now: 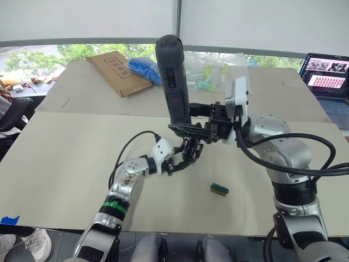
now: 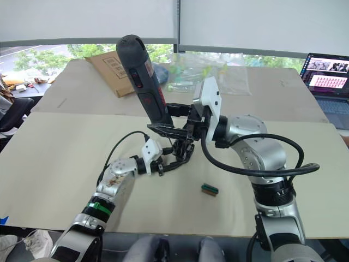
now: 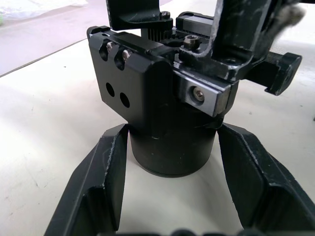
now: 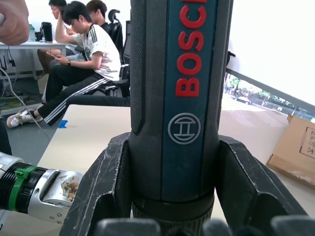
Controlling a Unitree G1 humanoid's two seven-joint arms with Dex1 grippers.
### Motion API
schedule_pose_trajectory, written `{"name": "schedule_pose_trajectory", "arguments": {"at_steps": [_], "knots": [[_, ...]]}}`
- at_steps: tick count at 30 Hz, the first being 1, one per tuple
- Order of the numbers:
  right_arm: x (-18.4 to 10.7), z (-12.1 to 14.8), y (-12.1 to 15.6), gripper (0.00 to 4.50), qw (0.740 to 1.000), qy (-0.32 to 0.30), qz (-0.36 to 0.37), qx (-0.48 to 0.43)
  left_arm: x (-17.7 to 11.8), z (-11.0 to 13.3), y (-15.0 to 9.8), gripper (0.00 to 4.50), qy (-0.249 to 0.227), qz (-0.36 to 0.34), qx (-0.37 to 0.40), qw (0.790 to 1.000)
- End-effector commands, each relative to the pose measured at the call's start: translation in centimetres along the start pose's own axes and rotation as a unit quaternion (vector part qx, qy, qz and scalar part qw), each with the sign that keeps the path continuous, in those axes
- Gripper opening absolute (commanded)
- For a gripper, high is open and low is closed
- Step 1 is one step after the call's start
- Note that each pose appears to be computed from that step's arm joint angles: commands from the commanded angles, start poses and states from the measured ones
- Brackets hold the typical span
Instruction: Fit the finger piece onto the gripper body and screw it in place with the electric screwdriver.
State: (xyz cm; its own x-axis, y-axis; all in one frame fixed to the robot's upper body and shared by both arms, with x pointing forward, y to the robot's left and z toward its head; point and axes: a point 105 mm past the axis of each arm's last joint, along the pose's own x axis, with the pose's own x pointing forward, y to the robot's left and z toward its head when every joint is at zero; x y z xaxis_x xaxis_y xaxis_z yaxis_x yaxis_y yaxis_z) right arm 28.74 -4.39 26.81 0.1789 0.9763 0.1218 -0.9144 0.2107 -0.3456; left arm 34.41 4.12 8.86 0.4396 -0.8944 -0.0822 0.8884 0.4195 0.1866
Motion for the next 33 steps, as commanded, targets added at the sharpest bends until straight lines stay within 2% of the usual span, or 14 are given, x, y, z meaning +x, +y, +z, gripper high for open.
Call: {"name": "schedule_pose_trajectory", "arguments": {"at_steps": [1, 9, 17, 33], "knots": [[0.2, 2.6, 0.0, 1.95, 0.999, -0.03, 0.002, -0.04, 0.5, 0.3, -0.3, 2.27, -0.003, -0.011, 0.004, 1.0], [0.7, 3.0, -0.3, 1.95, 0.999, -0.043, -0.007, -0.032, 0.6, 0.4, -0.3, 2.27, -0.003, -0.01, 0.004, 1.0], [0.6, 2.1, -0.1, 1.95, 0.999, -0.027, -0.003, -0.029, 0.5, 0.4, -0.3, 2.27, -0.004, -0.008, 0.004, 1.0], [0.6, 1.9, -0.3, 1.95, 0.999, -0.019, -0.006, -0.035, 0.5, 0.5, -0.3, 2.27, -0.005, -0.009, 0.006, 1.0]]}}
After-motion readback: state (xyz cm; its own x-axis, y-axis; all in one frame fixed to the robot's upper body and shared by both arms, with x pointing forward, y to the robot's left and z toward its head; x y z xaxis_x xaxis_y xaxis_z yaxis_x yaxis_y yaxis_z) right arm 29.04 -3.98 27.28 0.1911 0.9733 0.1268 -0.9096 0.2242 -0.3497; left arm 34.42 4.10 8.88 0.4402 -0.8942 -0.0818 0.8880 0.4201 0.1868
